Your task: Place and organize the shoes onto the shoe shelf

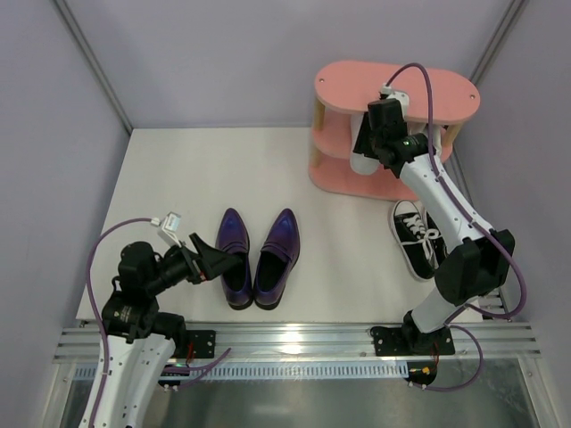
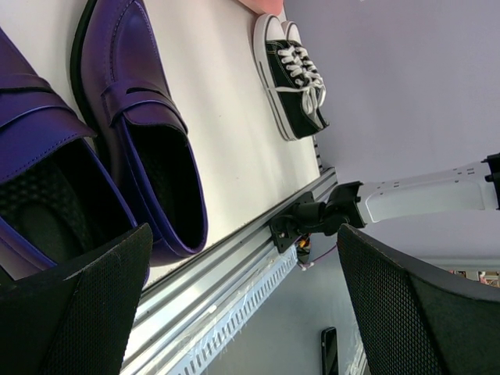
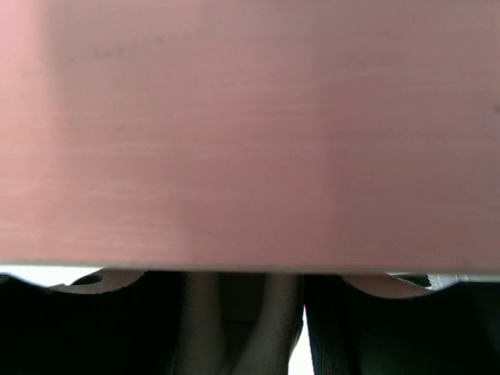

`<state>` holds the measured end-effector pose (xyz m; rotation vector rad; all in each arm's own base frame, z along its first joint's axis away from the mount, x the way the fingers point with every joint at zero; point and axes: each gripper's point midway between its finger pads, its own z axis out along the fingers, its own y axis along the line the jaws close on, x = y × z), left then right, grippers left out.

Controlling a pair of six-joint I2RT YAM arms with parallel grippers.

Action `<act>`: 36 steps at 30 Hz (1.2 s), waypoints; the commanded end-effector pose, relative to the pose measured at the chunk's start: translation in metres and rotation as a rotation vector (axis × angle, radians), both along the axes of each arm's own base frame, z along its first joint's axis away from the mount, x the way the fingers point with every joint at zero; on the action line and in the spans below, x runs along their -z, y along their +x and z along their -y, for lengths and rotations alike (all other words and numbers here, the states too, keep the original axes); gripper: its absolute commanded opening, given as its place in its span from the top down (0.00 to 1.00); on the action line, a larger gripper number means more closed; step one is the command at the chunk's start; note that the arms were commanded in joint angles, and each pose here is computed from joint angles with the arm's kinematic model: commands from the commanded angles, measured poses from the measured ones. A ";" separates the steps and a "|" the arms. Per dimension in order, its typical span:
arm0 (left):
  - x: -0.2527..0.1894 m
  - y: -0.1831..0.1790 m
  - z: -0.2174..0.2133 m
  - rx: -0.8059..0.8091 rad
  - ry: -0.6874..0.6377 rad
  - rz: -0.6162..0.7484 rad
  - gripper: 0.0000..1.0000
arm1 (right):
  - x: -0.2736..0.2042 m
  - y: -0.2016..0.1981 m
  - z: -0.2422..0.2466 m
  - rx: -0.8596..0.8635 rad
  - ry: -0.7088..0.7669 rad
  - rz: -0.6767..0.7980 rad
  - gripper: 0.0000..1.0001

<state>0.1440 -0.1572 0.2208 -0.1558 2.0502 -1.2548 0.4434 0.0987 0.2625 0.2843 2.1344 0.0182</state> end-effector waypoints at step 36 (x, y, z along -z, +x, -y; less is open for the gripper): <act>-0.121 0.132 0.086 0.011 0.247 0.261 0.76 | -0.069 -0.154 0.168 0.441 0.151 0.419 0.96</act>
